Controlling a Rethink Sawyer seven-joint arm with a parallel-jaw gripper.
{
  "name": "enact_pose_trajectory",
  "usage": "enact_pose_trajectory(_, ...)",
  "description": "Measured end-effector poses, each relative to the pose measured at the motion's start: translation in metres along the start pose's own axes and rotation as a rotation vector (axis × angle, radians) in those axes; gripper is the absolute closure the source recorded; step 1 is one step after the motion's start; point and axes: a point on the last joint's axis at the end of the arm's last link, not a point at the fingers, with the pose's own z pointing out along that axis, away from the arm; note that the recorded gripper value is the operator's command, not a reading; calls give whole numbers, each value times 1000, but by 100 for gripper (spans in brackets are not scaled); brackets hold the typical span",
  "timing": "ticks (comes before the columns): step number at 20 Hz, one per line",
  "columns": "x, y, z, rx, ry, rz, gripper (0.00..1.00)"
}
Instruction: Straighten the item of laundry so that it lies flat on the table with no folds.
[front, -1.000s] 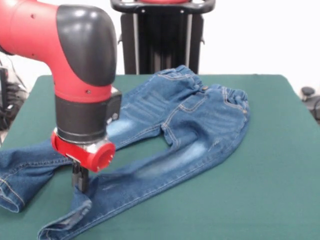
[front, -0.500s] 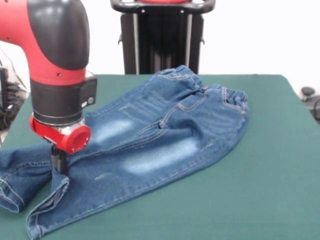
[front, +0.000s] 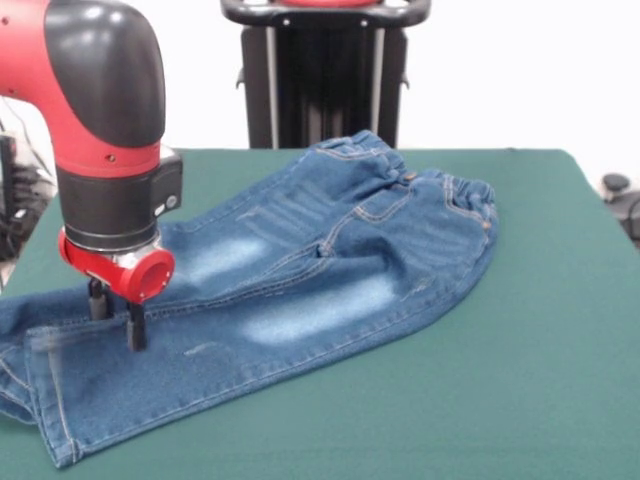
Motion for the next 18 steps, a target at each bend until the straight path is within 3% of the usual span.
enact_pose_trajectory(5,1,0,4,-35,-1,9,0)
enact_pose_trajectory(18,7,8,7,-64,10,-3,0)
